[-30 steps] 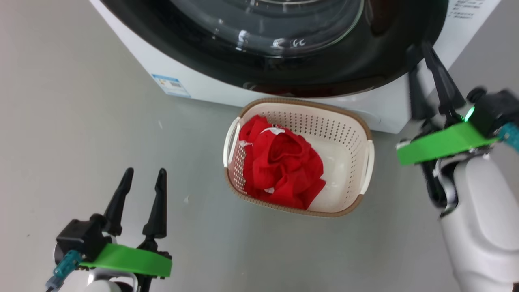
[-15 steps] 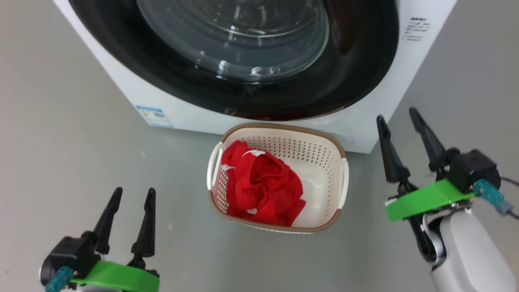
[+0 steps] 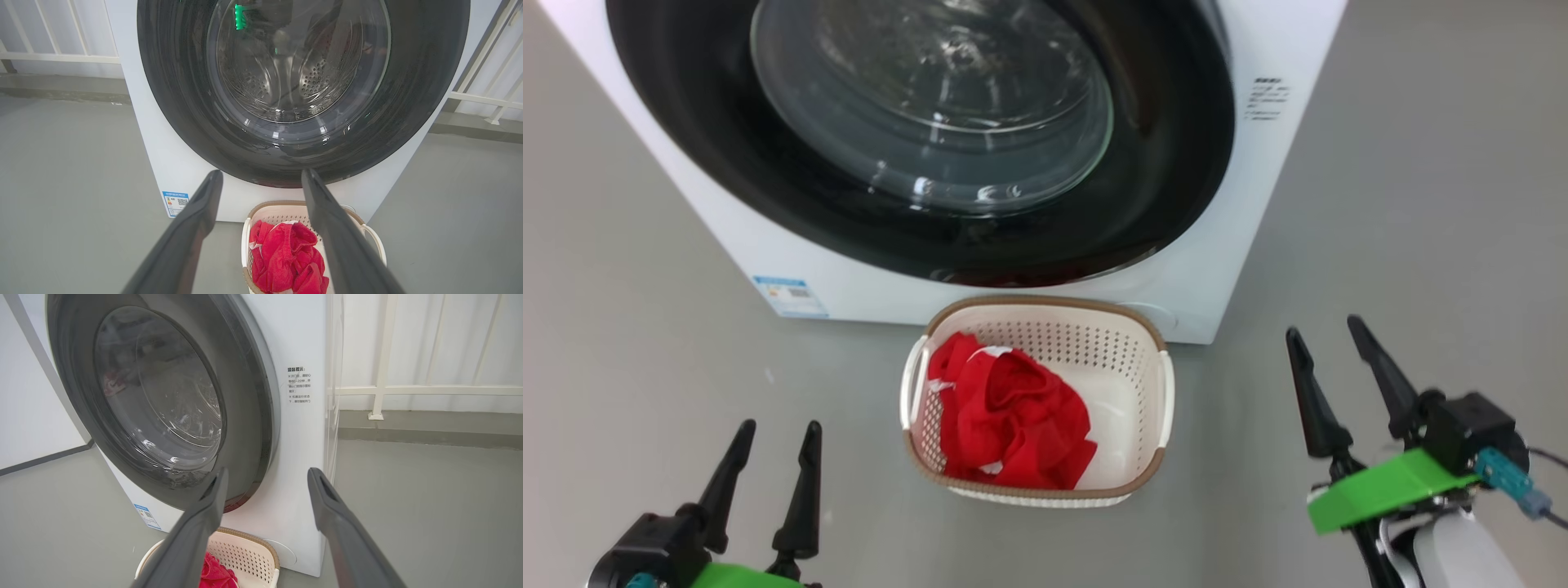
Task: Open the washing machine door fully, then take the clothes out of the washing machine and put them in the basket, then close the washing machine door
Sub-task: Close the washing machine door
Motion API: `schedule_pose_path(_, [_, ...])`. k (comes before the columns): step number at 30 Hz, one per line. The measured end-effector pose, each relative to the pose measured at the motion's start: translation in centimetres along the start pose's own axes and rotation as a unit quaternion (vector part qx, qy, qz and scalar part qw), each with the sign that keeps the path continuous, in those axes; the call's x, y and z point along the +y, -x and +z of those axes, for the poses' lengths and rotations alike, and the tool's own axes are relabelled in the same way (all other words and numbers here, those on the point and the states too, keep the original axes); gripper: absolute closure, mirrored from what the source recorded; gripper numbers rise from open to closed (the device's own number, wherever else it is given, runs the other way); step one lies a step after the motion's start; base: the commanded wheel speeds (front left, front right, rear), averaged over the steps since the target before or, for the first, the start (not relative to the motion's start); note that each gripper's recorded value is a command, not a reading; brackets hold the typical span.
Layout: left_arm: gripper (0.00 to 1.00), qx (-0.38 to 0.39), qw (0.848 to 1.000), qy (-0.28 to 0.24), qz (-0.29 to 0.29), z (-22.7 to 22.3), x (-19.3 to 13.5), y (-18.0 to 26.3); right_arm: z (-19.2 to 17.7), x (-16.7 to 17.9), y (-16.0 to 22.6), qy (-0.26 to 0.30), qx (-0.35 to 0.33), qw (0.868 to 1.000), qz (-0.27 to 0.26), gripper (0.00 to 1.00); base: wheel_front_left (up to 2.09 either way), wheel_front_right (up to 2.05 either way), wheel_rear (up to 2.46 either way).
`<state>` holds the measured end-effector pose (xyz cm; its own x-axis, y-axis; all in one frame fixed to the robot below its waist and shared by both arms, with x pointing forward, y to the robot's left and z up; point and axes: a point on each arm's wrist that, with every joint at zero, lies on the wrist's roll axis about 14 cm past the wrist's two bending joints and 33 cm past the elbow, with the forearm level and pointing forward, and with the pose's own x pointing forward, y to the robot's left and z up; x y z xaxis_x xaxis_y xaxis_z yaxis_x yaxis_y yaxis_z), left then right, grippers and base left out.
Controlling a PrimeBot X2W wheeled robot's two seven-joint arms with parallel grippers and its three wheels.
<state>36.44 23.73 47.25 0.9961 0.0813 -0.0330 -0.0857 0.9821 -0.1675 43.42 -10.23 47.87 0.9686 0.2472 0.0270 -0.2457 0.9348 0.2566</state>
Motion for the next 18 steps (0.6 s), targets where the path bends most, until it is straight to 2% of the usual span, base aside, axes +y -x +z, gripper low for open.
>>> schedule_pose_path(18, [0.0, 0.0, 0.999, -0.009, -0.038, 0.1, -1.6, 0.7, -0.8, -3.6, 7.1, -0.013, 0.018, 0.997, -0.076, 0.0, 0.0, 0.0, 0.0])
